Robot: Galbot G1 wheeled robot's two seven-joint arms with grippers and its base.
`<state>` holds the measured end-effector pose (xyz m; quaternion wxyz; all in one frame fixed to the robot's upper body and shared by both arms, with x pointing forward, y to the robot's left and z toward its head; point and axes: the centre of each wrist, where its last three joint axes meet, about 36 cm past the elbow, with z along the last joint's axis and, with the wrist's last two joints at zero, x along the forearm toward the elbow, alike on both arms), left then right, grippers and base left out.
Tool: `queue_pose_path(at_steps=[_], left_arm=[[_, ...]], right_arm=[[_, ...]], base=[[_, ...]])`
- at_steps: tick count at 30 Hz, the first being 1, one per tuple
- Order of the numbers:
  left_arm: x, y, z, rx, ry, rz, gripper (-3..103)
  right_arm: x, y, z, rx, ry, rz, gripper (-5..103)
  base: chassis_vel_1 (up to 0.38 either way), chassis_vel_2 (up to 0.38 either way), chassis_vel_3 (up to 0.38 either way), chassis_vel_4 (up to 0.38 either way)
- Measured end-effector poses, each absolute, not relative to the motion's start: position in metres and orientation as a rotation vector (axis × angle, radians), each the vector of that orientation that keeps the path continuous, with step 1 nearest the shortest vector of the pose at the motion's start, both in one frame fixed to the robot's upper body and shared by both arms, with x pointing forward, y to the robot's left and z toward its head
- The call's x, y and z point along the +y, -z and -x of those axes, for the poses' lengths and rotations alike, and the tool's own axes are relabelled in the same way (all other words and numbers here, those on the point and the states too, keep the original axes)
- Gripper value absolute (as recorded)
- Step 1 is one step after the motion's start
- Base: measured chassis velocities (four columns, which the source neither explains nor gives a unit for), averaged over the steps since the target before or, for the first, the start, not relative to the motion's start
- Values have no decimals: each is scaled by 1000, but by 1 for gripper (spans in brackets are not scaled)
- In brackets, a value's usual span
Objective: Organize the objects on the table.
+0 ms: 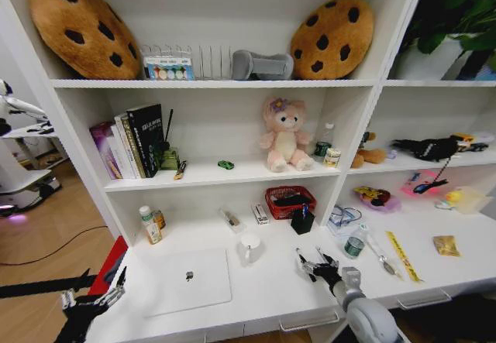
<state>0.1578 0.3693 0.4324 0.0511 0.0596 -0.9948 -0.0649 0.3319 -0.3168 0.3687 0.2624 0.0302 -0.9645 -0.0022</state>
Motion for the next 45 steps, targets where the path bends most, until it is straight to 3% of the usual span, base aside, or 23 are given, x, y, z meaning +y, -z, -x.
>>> queue_pose_path(at_steps=[10,12,16,18,22,26,28,29,30,32,38,45], left_arm=[[371,-426,-154,-3008,192,-208,98],[371,-426,-154,-3007,193,-210,98],[372,-425,-154,-3006,192,-214,98],[372,-424,-153,-3003,190,-217,98],[373,-419,-153,-2993,186,-221,98],[373,-419,-153,-2993,184,-222,98],[374,-417,-153,-2988,186,-224,98],[374,-417,-153,-2988,186,-224,98],[375,-416,-153,-2986,187,-226,98],[375,-415,-153,-2985,188,-226,98],[371,-416,-153,-2988,187,-219,98],[369,-416,-151,-2989,190,-220,98]], right_arm=[[-301,-360,-354,-2573,15,-118,103],[-297,-357,-357,-2565,27,-122,95],[-294,-354,-359,-2557,29,-120,95],[-293,-353,-360,-2553,28,-120,90],[-292,-354,-363,-2547,42,-115,68],[-292,-354,-363,-2545,43,-114,63],[-293,-355,-362,-2543,56,-113,52],[-293,-355,-362,-2543,56,-113,52],[-294,-356,-360,-2542,60,-110,41],[-295,-356,-359,-2541,61,-107,41],[-299,-356,-352,-2538,66,-108,14],[-304,-359,-351,-2572,82,-110,12]], base=[[0,0,0,0],[0,0,0,0],[0,0,0,0],[0,0,0,0],[0,0,0,0],[0,0,0,0],[0,0,0,0],[0,0,0,0],[0,0,0,0],[0,0,0,0],[0,0,0,0],[0,0,0,0]])
